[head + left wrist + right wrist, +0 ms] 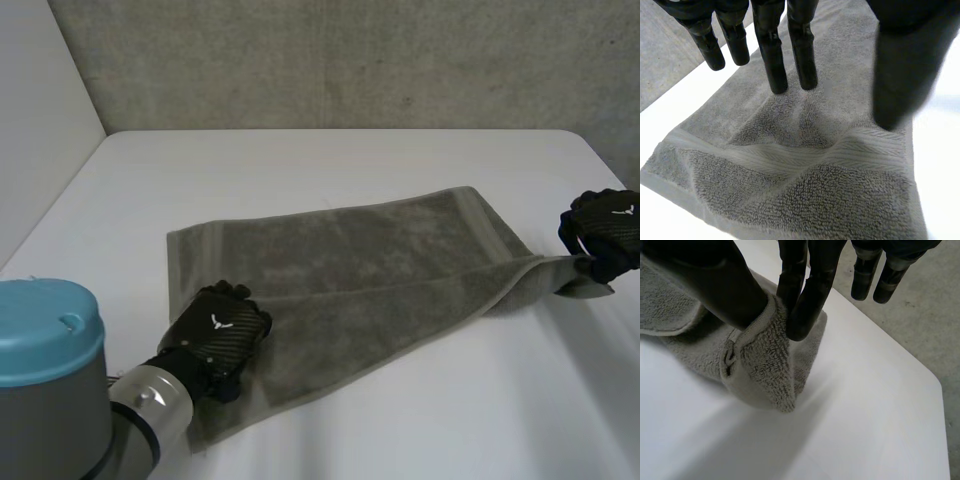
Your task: Fold the towel.
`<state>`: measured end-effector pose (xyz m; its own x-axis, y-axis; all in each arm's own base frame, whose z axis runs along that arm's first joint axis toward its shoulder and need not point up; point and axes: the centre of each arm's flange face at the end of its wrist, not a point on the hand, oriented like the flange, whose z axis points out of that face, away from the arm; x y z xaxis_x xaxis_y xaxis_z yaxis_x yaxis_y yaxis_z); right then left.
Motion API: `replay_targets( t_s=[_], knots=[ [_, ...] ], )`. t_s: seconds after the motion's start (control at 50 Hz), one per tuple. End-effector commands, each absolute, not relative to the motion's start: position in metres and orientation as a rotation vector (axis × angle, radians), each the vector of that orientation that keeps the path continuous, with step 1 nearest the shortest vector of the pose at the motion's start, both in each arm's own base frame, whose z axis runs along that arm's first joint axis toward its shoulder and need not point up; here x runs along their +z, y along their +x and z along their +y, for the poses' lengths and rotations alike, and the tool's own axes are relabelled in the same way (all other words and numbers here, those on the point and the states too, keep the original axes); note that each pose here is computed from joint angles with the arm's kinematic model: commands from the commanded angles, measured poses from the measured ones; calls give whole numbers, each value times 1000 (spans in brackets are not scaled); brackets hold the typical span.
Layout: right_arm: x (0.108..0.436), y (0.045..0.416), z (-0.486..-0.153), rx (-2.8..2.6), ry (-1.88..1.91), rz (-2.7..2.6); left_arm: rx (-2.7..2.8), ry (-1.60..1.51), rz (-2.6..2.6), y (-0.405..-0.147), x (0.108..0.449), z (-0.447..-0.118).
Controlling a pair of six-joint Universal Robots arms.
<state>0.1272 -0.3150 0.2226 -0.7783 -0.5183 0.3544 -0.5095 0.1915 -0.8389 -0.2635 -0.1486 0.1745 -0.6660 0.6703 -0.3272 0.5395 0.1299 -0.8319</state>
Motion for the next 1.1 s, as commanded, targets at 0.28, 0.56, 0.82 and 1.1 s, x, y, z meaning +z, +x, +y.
replay_targets(
  t_s=[0.28, 0.56, 0.82, 1.1],
  knots=[
    [219, 129, -314, -1692, -1039, 2417, 1514, -1318, -2309, -270, 138, -154],
    [217, 129, -313, -1682, -1037, 2421, 1484, -1317, -2340, -269, 126, -159],
    [221, 123, -315, -1694, -1046, 2434, 1561, -1268, -2174, -270, 168, -147],
    [236, 109, -302, -1639, -1265, 2368, 1320, -1332, -2091, -261, 192, -112]
  ],
)
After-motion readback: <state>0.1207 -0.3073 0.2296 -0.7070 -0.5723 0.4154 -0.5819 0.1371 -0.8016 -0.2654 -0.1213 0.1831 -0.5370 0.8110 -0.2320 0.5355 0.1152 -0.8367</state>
